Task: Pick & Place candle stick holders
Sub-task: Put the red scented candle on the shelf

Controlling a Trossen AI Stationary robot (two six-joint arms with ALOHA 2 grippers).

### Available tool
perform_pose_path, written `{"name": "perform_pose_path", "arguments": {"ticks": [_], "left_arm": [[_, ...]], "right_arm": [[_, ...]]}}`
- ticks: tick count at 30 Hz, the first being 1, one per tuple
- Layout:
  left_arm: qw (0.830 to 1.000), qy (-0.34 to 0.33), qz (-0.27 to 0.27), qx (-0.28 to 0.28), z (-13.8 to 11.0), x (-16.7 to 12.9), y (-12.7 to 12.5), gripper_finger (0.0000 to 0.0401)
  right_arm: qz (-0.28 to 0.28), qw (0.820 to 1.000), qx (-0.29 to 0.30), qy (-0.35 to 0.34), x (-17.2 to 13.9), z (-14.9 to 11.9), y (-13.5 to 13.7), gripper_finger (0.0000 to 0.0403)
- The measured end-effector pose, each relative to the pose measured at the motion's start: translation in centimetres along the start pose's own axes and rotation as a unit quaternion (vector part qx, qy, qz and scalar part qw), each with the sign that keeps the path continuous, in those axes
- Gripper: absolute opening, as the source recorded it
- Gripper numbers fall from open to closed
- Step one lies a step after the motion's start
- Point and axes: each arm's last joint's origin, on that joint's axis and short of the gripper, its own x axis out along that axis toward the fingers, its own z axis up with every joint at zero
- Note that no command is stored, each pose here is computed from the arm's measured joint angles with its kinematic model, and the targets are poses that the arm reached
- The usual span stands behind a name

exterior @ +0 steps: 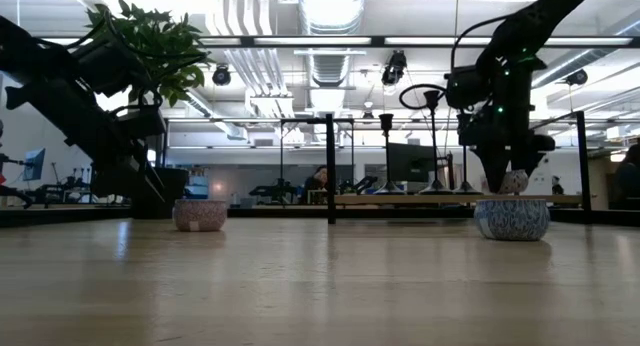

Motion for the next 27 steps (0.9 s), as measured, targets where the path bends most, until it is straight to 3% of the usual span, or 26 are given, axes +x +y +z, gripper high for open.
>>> {"name": "perform_pose_path", "arguments": {"ticks": [11,27], "left_arm": [[1.000,0.000,0.000,0.000,0.00,0.00,0.00,0.0245],[1.000,0.000,0.000,0.000,0.00,0.00,0.00,0.0246]], "right_arm": [[-0.001,1.000,0.000,0.003,0.19,0.08,0.04,0.0307],[0.000,1.000,-0.002,0.000,0.06,0.03,0.04,0.0359]]}}
